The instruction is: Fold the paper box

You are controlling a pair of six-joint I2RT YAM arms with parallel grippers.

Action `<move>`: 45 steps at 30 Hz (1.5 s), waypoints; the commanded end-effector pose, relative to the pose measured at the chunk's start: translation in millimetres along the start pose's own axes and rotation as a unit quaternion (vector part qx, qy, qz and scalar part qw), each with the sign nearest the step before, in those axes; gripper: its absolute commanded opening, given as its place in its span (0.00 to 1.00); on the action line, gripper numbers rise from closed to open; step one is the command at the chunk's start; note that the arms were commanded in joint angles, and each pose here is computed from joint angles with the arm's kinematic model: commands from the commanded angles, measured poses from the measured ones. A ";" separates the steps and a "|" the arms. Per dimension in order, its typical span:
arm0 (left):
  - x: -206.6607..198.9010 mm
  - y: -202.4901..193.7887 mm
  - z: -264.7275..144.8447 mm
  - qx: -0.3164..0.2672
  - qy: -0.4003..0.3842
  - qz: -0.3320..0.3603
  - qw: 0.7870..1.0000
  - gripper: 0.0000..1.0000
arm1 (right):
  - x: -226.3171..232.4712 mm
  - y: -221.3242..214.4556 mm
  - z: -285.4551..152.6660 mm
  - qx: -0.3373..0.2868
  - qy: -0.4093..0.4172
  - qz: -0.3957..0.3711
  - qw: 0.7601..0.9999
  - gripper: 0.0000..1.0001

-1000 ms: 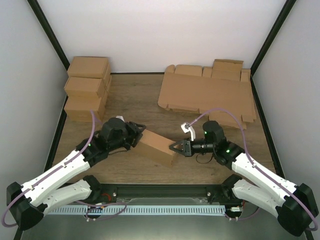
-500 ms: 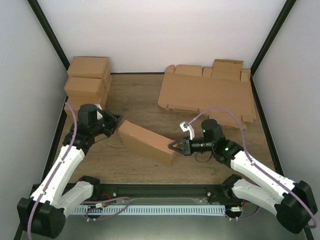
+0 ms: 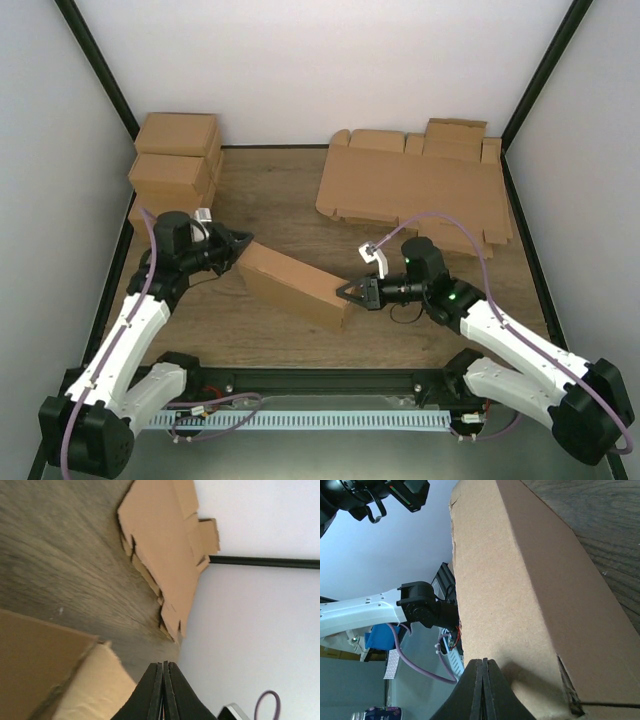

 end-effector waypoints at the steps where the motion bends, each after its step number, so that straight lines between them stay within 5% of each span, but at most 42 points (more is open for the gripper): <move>1: -14.8 -4.8 -4.1 0.019 -0.033 0.028 0.999 0.04 | -24.1 -18.4 2.8 0.033 -0.056 0.038 0.997 0.01; 8: 58.8 -7.2 10.7 0.001 0.018 -0.009 1.000 0.04 | -26.3 -22.2 3.7 0.036 -0.054 0.042 0.997 0.01; 18: -5.1 -7.1 -10.2 0.000 -0.031 0.039 0.999 0.04 | -22.4 -17.8 2.6 0.035 -0.053 0.032 0.997 0.01; 28: 76.9 -15.0 3.4 0.002 0.052 0.004 0.999 0.04 | -22.5 -16.5 4.6 0.044 -0.051 0.023 0.997 0.01; 33: 36.2 -7.4 -14.4 -0.026 0.048 0.041 0.998 0.05 | -19.4 -14.4 5.4 0.051 -0.045 0.021 0.997 0.01; 40: -41.1 -1.3 -46.6 -0.055 0.019 0.103 0.993 0.24 | -15.1 -30.5 8.3 0.094 -0.009 0.038 0.995 0.01; 45: -67.7 -0.2 -59.1 -0.066 0.007 0.122 0.990 0.28 | 10.8 -46.4 13.4 0.141 0.028 0.019 0.989 0.01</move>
Point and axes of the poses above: each gripper's point midway between its finger pads, its own z axis out along the fingers, its own x axis along the line the jaws close on, y = z × x, the point moved 4 cm from there along -z, back along the fingers, and after that the axes turned 5 degrees about -z, right-handed, at the moved point
